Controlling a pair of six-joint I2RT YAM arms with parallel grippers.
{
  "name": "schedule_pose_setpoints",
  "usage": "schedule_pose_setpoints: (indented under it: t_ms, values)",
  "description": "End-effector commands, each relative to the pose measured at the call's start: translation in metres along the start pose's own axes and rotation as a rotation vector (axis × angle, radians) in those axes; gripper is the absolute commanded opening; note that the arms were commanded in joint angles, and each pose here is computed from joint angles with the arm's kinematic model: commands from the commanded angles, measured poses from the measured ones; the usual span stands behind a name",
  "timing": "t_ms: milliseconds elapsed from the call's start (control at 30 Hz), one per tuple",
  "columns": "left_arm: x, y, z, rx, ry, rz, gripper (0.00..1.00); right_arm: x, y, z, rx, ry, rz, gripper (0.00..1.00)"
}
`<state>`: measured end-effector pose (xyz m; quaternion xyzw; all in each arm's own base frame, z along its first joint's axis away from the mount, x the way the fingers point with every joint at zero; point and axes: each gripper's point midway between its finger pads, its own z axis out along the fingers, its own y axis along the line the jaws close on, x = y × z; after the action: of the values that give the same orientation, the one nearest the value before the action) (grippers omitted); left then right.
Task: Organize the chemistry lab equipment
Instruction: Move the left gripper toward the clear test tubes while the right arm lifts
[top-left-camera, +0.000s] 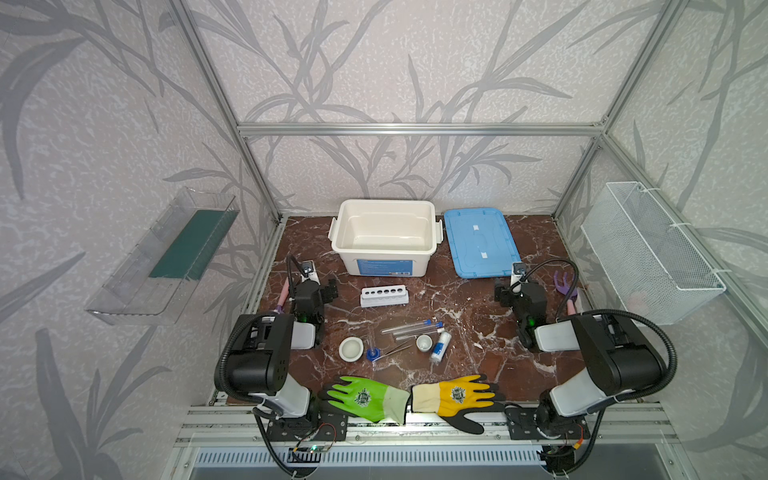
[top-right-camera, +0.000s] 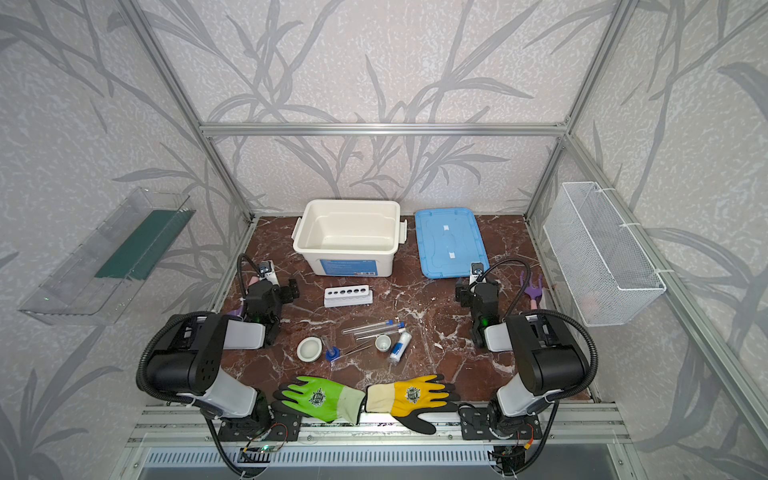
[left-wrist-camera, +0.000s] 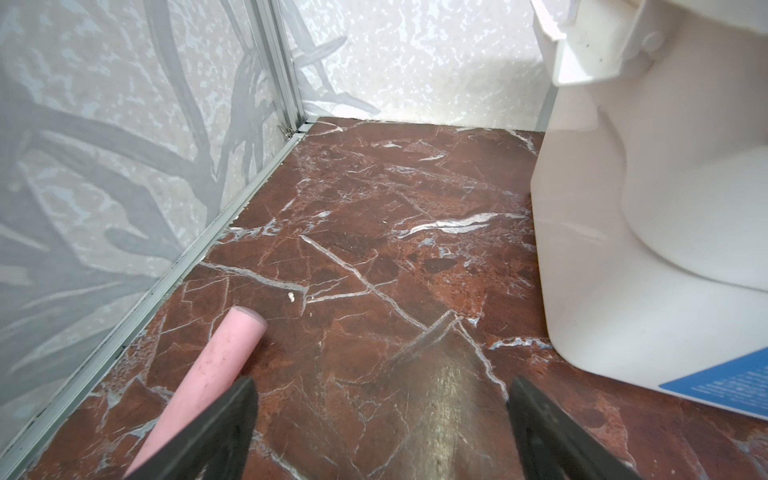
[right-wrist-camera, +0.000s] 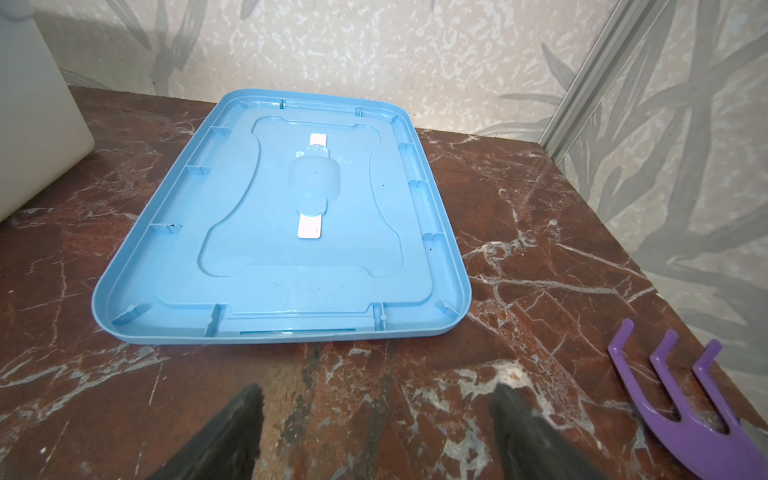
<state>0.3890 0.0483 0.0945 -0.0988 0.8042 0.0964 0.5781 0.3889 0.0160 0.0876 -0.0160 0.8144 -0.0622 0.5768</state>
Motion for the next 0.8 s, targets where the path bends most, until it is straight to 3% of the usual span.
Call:
schedule_pose_setpoints:
  t_ms: [0,133,400,567,767]
  values:
    - [-0.02,0.016,-0.013,-0.075,-0.05,-0.043,0.9,-0.029,-0.004,-0.007,0.009,-0.038,0.005,0.83]
    - [-0.043,0.028,-0.027,-0.141,-0.053,-0.048,0.85,-0.04,-0.01,-0.024,0.044,-0.02,0.027,0.82]
    - [-0.118,-0.023,-0.059,0.039,-0.127,0.026,0.74,-0.079,0.005,-0.061,-0.011,-0.022,0.073,0.82]
    - [-0.145,-0.101,-0.084,0.284,-0.094,0.222,0.71,-0.091,0.026,-0.075,-0.139,0.014,0.115,0.82]
    - [-0.133,-0.178,-0.138,0.63,-0.009,0.314,0.67,-0.101,0.044,-0.086,-0.243,0.051,0.126,0.81]
